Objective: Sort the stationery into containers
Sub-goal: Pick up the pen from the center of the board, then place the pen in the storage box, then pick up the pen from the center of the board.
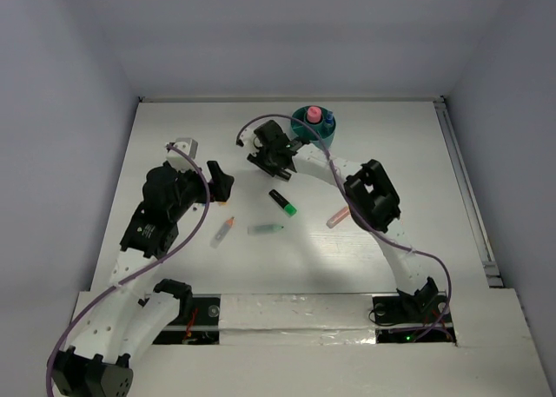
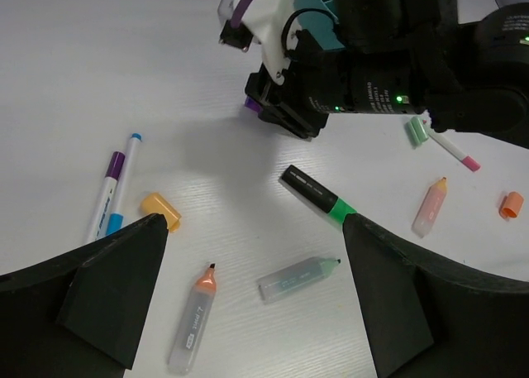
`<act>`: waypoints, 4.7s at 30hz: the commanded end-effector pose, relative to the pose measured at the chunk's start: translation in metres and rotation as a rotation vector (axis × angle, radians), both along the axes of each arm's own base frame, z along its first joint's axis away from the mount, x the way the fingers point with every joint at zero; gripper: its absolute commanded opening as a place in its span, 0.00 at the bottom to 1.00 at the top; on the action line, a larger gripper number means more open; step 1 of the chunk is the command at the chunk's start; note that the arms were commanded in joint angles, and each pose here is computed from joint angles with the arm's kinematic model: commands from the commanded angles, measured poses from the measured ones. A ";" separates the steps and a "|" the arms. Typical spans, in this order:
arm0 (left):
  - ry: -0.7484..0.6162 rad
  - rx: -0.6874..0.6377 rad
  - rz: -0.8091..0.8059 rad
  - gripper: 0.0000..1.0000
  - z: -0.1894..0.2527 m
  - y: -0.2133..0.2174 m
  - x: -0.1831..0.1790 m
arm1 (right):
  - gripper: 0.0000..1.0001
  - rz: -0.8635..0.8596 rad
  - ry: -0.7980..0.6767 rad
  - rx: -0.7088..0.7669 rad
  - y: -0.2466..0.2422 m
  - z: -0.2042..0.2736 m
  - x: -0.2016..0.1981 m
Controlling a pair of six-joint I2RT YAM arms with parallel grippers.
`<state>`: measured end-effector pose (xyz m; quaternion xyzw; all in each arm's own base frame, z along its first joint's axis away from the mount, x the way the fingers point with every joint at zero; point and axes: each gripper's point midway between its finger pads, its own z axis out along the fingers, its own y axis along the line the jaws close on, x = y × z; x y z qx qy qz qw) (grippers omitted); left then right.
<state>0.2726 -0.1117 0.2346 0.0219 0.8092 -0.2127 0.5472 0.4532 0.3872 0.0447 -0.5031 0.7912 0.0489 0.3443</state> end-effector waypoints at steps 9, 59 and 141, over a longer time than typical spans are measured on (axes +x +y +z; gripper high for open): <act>-0.048 -0.025 -0.020 0.85 0.015 -0.003 0.001 | 0.09 -0.408 -0.659 0.564 -0.041 0.237 0.049; -0.015 -0.023 -0.052 0.84 0.006 -0.010 0.005 | 0.29 -0.726 -0.775 0.773 -0.143 0.155 0.081; -0.074 -0.050 -0.024 0.98 0.025 0.000 -0.001 | 0.00 -0.585 -0.588 0.627 -0.074 0.201 0.053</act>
